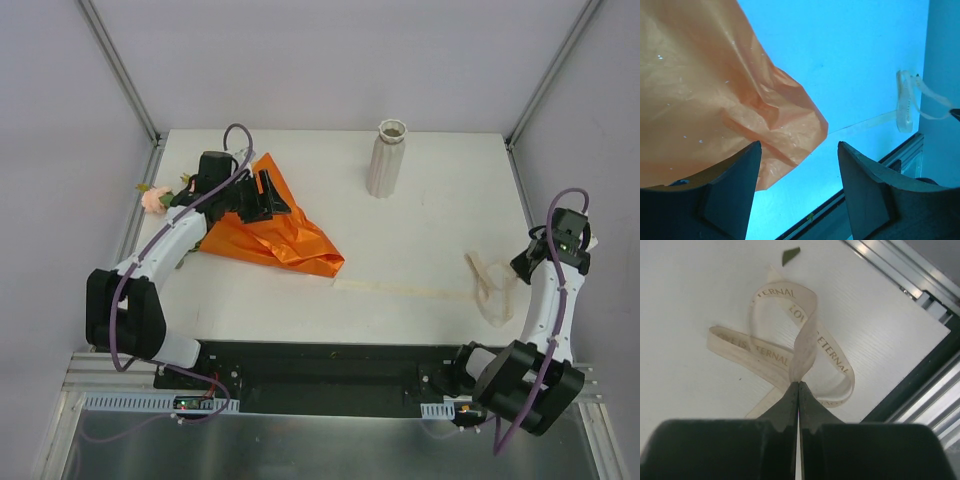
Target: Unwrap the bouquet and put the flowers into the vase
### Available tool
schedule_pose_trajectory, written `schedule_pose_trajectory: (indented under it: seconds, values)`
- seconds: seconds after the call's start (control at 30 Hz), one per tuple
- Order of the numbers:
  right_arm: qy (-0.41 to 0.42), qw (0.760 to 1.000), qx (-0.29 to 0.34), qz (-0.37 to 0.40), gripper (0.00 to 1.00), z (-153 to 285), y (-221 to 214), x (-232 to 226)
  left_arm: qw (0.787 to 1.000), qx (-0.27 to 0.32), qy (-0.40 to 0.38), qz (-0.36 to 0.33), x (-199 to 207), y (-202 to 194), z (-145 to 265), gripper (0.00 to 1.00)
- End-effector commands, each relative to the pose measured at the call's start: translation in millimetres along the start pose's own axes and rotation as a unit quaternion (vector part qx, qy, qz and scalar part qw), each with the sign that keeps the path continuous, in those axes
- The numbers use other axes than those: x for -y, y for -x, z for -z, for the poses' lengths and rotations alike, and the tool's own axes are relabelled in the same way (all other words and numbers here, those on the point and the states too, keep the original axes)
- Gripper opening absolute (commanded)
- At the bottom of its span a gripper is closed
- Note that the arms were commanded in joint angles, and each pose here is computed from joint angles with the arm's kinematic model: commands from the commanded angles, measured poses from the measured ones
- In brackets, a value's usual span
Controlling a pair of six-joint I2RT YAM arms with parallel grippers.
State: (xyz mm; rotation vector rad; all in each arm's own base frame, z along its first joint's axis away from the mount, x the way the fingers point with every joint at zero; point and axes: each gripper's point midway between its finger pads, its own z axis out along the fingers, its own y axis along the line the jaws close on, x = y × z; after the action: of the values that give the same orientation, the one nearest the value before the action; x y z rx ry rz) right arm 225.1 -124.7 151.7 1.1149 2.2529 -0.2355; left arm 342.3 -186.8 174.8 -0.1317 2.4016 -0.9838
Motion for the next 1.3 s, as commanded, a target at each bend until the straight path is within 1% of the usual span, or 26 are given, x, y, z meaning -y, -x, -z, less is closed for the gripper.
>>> schedule_pose_trajectory:
  seconds: [0.0, 0.07, 0.23, 0.27, 0.33, 0.37, 0.4, 0.43, 0.47, 0.5, 0.53, 0.57, 0.6, 0.63, 0.67, 0.7, 0.73, 0.77, 0.8, 0.83, 0.87, 0.93, 0.97, 1.03, 1.1, 1.27]
  values:
    - [-0.002, 0.999, 0.006, -0.053, 0.01, -5, 2, 2, 0.997, 0.013, -0.055, -0.059, 43, 2, 23, 0.62]
    - [-0.011, 0.999, 0.007, -0.052, 0.01, -7, 3, 5, 0.995, 0.016, -0.068, -0.073, 54, -1, 30, 0.63]
    - [0.027, 0.999, -0.016, -0.030, 0.01, -7, -9, -9, 0.990, 0.009, -0.098, -0.098, 77, -13, 38, 0.64]
    - [0.035, 0.999, -0.020, -0.023, 0.03, -7, -13, -11, 0.990, 0.006, -0.102, -0.098, 80, -16, 38, 0.64]
    - [0.066, 0.997, -0.046, 0.003, 0.16, -8, -30, -19, 0.989, -0.004, -0.112, -0.100, 84, -21, 37, 0.64]
    - [0.061, 0.996, -0.067, 0.010, 0.37, -9, -39, -16, 0.988, -0.009, -0.118, -0.098, 87, -23, 36, 0.64]
    - [0.057, 0.995, -0.077, 0.014, 0.48, -10, -44, -14, 0.987, -0.016, -0.124, -0.097, 89, -26, 36, 0.64]
    - [0.068, 0.993, -0.094, 0.020, 0.55, -10, -51, -17, 0.987, -0.021, -0.129, -0.098, 92, -29, 35, 0.64]
    - [0.062, 0.992, -0.106, 0.026, 0.56, -7, -58, -15, 0.986, -0.023, -0.132, -0.098, 93, -30, 36, 0.64]
    - [0.039, 0.995, -0.087, 0.036, 0.57, -3, -55, -8, 0.985, -0.025, -0.136, -0.100, 95, -31, 36, 0.64]
    - [0.042, 0.994, -0.078, 0.069, 0.62, 5, -59, -18, 0.985, -0.026, -0.136, -0.099, 95, -31, 35, 0.64]
    - [0.035, 0.993, -0.074, 0.080, 0.62, 11, -64, -20, 0.985, -0.028, -0.139, -0.100, 97, -32, 36, 0.64]
    - [0.028, 0.993, -0.060, 0.095, 0.65, 16, -65, -23, 0.985, -0.031, -0.140, -0.099, 97, -33, 35, 0.64]
    - [0.052, 0.988, -0.067, 0.131, 0.66, 22, -79, -41, 0.984, -0.034, -0.142, -0.098, 96, -34, 34, 0.64]
    - [0.062, 0.986, -0.077, 0.138, 0.66, 23, -91, -50, 0.985, -0.034, -0.141, -0.097, 96, -34, 34, 0.64]
    - [0.067, 0.985, -0.099, 0.126, 0.66, 20, -104, -59, 0.984, -0.035, -0.142, -0.098, 97, -34, 34, 0.65]
    - [0.092, 0.977, -0.113, 0.158, 0.65, 24, -125, -76, 0.984, -0.033, -0.142, -0.099, 97, -33, 35, 0.65]
    - [0.113, 0.974, -0.112, 0.162, 0.65, 22, -134, -93, 0.984, -0.031, -0.141, -0.101, 97, -33, 35, 0.65]
    - [0.105, 0.972, -0.133, 0.165, 0.65, 15, -152, -99, 0.984, -0.029, -0.139, -0.103, 96, -32, 35, 0.66]
    - [0.119, 0.964, -0.139, 0.193, 0.65, 18, -169, -111, 0.985, -0.027, -0.138, -0.104, 96, -32, 35, 0.66]
    - [0.126, 0.961, -0.141, 0.200, 0.65, 15, -176, -122, 0.985, -0.023, -0.133, -0.106, 94, -30, 35, 0.66]
    - [0.124, 0.953, -0.167, 0.218, 0.63, 8, -197, -135, 0.985, -0.019, -0.130, -0.112, 94, -31, 35, 0.67]
    - [0.132, 0.953, -0.164, 0.216, 0.62, 4, -200, -143, 0.985, -0.016, -0.126, -0.116, 93, -31, 34, 0.68]
    - [0.126, 0.950, -0.187, 0.216, 0.61, -5, -215, -147, 0.985, -0.012, -0.128, -0.118, 97, -32, 37, 0.69]
    - [0.128, 0.950, -0.192, 0.211, 0.60, -9, -220, -152, 0.984, -0.012, -0.135, -0.118, 101, -33, 41, 0.70]
    - [0.126, 0.955, -0.169, 0.207, 0.59, -20, -212, -157, 0.985, -0.014, -0.128, -0.117, 94, -40, 43, 0.70]
